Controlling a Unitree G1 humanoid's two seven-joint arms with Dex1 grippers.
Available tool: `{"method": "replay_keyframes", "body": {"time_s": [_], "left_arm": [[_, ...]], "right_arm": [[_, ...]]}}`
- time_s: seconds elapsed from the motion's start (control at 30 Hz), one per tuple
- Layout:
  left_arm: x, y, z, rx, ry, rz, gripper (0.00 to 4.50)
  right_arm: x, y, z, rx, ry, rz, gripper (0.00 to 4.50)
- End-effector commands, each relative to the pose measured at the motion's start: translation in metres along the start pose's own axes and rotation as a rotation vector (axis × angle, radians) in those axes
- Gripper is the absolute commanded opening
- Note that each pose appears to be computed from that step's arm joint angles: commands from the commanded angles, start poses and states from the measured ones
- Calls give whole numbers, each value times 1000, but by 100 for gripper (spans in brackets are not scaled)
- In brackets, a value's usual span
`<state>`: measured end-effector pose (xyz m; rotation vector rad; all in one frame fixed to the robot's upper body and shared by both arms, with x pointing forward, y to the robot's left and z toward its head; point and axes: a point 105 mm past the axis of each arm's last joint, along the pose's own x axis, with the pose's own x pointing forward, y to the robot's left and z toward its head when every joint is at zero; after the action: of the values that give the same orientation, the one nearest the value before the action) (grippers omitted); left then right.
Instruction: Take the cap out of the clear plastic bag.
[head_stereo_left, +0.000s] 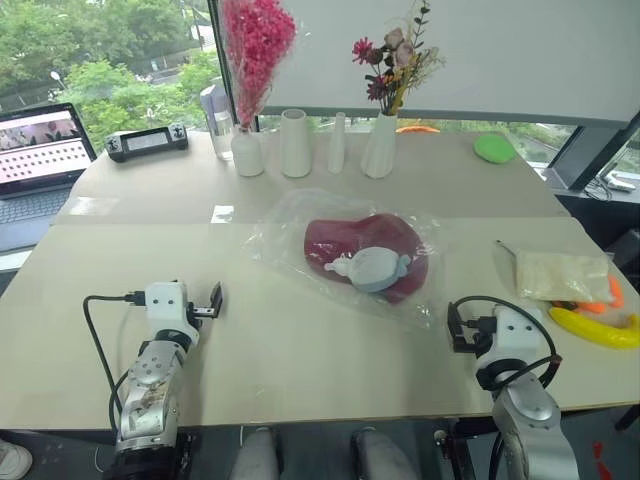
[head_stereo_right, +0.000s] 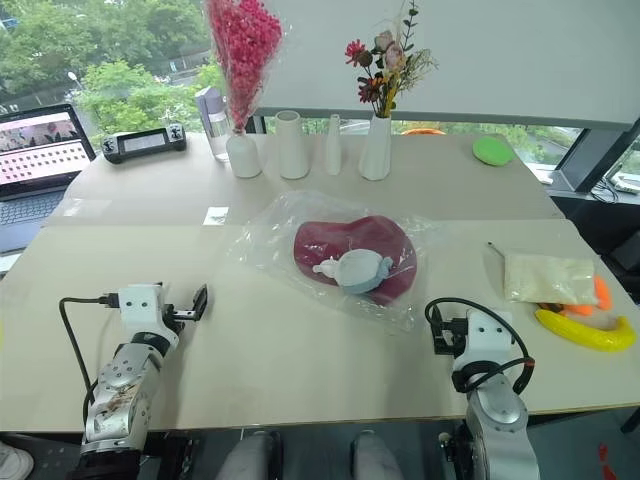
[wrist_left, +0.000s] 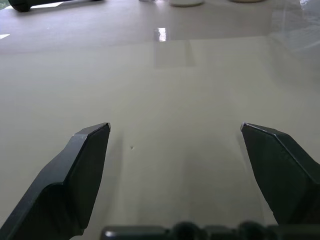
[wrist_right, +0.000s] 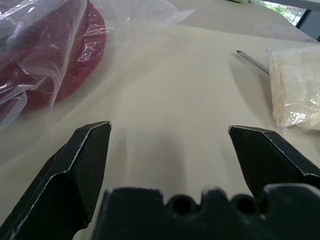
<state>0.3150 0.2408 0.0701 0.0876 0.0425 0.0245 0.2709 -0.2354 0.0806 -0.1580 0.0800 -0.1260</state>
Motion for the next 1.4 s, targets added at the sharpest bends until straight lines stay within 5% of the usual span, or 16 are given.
{"method": "replay_keyframes", "body": {"time_s": [0.03,0.3,0.5,0.8,1.1,1.4], "left_arm": [[5,2,10,6,-11,-75,450],[52,30,114,104,-209,-151,450],[36,-18,162,53,-251,-595,450],[-4,-59,148,146,-12,-1026,450],[-14,-84,127,177,78,-1114,450],[-22,-88,125,195,73,-1102,450]], "right_arm": [[1,-7,19,-23,-76,15,449],[24,-48,82,-84,-224,49,449],[28,-16,128,-162,-286,339,449],[2,82,160,-289,-274,875,449],[43,118,124,-410,-103,1007,449],[65,118,72,-399,110,1018,449]]}}
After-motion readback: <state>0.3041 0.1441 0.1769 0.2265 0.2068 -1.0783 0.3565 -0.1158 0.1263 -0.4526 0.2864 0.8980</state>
